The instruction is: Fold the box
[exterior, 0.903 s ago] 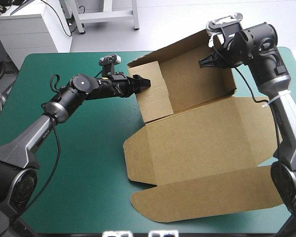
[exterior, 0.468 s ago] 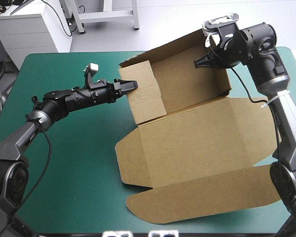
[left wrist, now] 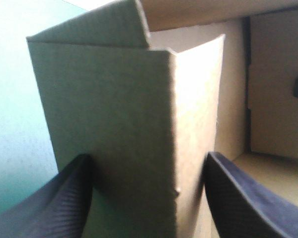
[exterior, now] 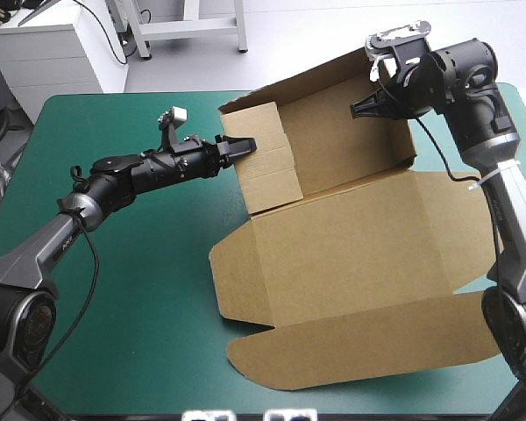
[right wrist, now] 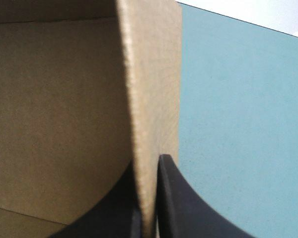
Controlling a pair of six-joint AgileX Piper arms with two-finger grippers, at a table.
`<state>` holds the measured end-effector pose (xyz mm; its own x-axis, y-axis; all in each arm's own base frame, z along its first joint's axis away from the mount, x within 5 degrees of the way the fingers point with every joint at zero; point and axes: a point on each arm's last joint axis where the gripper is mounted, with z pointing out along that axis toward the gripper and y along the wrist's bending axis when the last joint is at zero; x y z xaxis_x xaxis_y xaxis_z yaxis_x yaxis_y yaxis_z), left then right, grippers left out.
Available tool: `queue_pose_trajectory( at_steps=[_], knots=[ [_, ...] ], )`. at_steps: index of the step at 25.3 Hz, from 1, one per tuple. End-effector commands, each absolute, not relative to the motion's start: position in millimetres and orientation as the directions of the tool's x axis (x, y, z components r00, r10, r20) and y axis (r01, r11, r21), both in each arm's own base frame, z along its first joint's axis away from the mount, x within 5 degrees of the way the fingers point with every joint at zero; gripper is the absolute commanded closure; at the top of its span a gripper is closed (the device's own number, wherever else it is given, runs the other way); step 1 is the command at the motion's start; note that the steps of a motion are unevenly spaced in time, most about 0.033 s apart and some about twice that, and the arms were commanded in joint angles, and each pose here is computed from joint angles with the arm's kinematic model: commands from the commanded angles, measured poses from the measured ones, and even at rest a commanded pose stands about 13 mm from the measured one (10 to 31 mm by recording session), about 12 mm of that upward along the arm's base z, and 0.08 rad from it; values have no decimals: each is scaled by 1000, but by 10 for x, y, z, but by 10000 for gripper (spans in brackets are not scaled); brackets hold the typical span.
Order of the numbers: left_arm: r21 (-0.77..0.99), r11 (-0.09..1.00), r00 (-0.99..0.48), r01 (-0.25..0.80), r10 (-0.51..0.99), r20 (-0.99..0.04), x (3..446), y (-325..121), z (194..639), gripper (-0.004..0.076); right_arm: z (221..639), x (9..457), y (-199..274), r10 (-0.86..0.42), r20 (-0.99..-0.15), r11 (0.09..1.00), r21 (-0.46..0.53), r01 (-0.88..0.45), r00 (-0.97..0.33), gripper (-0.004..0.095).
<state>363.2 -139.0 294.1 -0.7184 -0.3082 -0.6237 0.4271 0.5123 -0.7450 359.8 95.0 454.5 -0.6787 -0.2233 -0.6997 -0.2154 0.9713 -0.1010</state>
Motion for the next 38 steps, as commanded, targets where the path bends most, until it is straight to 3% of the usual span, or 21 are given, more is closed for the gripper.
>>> queue_pose_trajectory(
  at_steps=[1, 8, 10, 12, 16, 22, 24, 30, 34, 38],
  knots=[
    [-754, 465, -705, 464, -322, -632, 3522, -1609, 3340, 290, 4924, 3362, 1102, -116, -818, 950, 75, -304, -564, 922],
    [-690, 560, -670, 458, -292, -682, 3554, -1702, 3471, 290, 4924, 3357, 1116, -130, -817, 943, 73, -324, -561, 922],
    [-674, 576, -670, 463, -271, -691, 3552, -1712, 3494, 322, 4924, 3357, 1116, -130, -817, 943, 73, -324, -561, 922],
    [-671, 590, -679, 449, -262, -686, 3554, -1706, 3500, 421, 4924, 3357, 1116, -130, -817, 943, 73, -324, -561, 922],
    [-655, 598, -671, 462, -246, -699, 3555, -1706, 3513, 731, 4924, 3355, 1120, -128, -817, 942, 77, -326, -562, 922],
    [-644, 606, -660, 467, -246, -710, 3565, -1701, 3534, 732, 4873, 3388, 1141, -130, -802, 940, 88, -331, -582, 922],
    [-626, 638, -650, 448, -248, -718, 3593, -1678, 3611, 733, 4704, 3483, 1171, -155, -747, 941, 87, -326, -646, 921],
    [-415, 866, -699, 277, -115, -706, 3648, -1460, 3821, 732, 4203, 3811, 1344, -187, -628, 955, 65, -290, -756, 921],
    [-368, 898, -782, 242, -44, -622, 3769, -1484, 3679, 732, 3891, 3995, 1460, -198, -566, 954, 77, -290, -800, 921],
    [-364, 911, -893, 192, 8, -450, 3997, -1586, 3156, 732, 3458, 4218, 1555, -214, -481, 953, 87, -290, -850, 921]
  ],
)
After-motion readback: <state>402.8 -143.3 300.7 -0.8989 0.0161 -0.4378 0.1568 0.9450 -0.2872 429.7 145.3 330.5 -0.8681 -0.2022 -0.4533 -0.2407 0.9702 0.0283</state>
